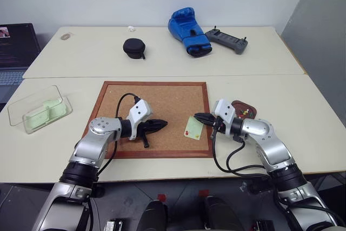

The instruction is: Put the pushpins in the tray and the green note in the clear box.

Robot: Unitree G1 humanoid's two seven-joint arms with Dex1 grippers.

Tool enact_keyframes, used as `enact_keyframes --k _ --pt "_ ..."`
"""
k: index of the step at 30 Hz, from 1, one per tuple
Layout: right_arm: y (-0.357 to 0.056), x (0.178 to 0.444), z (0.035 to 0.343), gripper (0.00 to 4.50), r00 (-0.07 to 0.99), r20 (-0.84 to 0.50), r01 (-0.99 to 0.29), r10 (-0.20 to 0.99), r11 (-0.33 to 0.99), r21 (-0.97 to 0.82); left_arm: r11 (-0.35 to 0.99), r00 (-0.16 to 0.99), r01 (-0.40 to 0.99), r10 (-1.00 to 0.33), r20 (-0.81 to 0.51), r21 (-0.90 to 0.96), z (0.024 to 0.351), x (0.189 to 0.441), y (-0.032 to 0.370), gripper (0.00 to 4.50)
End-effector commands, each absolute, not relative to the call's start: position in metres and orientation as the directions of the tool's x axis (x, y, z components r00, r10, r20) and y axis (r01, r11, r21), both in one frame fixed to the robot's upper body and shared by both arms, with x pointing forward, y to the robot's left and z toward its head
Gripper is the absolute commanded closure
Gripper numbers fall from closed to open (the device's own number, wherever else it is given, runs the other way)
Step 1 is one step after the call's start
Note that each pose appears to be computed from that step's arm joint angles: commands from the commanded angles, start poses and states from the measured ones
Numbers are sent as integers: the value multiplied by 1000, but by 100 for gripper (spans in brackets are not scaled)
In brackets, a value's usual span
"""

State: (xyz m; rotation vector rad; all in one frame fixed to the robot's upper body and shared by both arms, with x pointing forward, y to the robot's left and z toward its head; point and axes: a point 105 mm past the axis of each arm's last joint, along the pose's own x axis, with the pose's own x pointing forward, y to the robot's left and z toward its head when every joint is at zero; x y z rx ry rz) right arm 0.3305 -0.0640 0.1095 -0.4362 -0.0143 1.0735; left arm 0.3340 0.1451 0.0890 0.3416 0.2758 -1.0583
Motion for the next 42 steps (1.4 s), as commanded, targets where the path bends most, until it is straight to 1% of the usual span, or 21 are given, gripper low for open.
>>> enact_keyframes --k 1,12,16,21,24,25,29,31,35,39,42 --pt "-64 331 116 449 490 -179 -819 853 380 -429 458 470 878 -767 -436 140 79 334 153 450" --pt "-63 336 126 449 528 -120 -710 841 359 -605 452 466 880 -768 -440 143 78 333 153 450" --pt "-63 336 133 449 521 -66 -712 851 390 -583 452 466 881 -768 -440 143 78 332 153 450" --pt "-63 330 128 449 492 -98 -692 865 321 -646 454 468 879 -768 -438 143 78 332 153 450" --pt "-64 331 127 449 492 -100 -700 865 325 -636 456 470 878 -768 -436 143 78 332 153 450" --pt "-64 330 126 449 489 -102 -709 867 326 -625 456 470 878 -768 -436 143 78 332 153 450" --pt "-67 333 126 449 502 -96 -790 860 410 -455 456 468 879 -769 -435 141 78 332 152 450" --pt "-69 332 123 449 495 -121 -813 860 410 -414 457 469 878 -769 -435 140 78 333 152 450" --pt "-69 331 121 449 500 -143 -826 854 421 -374 457 468 879 -769 -435 139 77 332 152 450" --pt "-68 331 119 449 512 -140 -852 848 479 -212 457 468 879 -769 -435 139 77 332 152 450" --pt "-68 332 122 449 522 -136 -848 842 496 -185 458 470 878 -768 -435 139 77 333 152 450"
